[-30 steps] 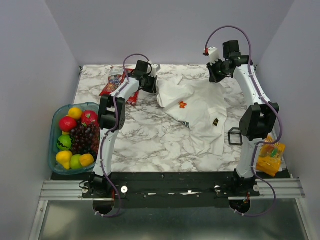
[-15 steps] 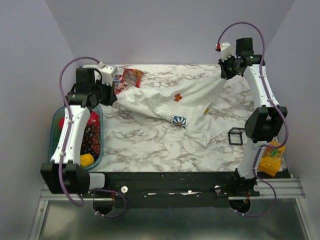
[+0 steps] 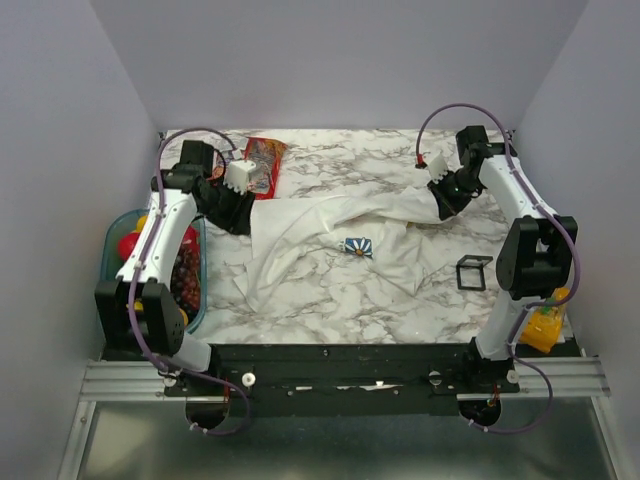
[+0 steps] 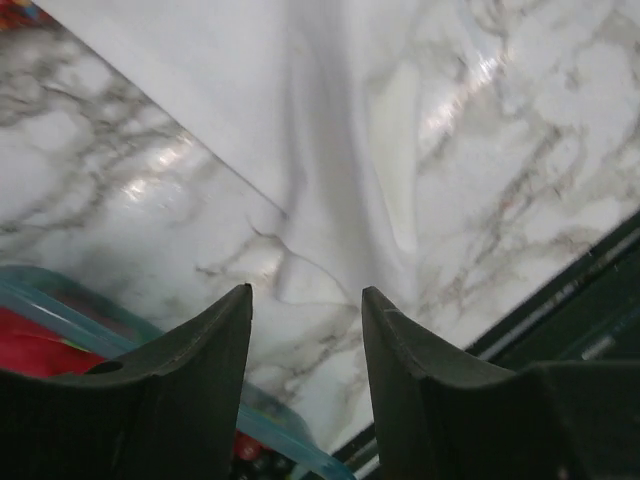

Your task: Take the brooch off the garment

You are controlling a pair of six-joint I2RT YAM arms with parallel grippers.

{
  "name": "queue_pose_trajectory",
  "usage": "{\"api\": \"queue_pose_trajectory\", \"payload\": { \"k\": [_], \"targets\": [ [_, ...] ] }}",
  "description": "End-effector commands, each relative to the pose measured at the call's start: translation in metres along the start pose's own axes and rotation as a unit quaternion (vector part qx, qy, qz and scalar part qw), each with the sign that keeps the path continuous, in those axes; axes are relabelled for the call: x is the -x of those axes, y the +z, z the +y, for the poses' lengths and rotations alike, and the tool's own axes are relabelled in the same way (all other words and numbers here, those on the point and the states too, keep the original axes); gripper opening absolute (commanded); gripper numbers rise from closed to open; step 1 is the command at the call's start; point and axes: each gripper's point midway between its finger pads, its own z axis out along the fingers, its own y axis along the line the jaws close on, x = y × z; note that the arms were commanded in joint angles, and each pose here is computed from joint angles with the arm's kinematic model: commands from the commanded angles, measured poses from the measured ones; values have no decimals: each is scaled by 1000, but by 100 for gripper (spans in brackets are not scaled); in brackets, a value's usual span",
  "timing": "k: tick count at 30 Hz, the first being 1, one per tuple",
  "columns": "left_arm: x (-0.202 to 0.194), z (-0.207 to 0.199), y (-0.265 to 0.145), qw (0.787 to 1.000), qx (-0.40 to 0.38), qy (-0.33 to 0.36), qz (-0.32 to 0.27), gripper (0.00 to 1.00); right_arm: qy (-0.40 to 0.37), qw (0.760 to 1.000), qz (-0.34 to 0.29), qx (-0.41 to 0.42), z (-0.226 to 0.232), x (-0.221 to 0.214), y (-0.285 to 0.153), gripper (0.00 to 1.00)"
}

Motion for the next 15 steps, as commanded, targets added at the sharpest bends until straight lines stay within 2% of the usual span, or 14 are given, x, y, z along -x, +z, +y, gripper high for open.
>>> {"api": "queue_pose_trajectory", "payload": {
  "k": [1,2,3,6,10,12,15],
  "targets": [
    [82,94,18,984,156,-35,-81,55,17,1000,-8,9,0,8,0,0],
    [80,108,38,985,157,-48,-59,53,22,999,-14,17,3,11,1,0],
    [95,117,35,983,167,-47,-68,51,27,999,-19,17,3,14,0,0],
    [94,133,67,986,152,-60,-41,50,25,999,-31,10,1,19,-3,0],
    [88,141,102,990,127,-63,-17,53,24,999,-33,4,-3,23,-7,0],
    [86,149,116,989,129,-66,-7,58,26,999,-38,2,-5,27,-9,0],
    [85,156,129,990,125,-71,7,59,28,999,-41,4,-5,29,-9,0]
  ]
}}
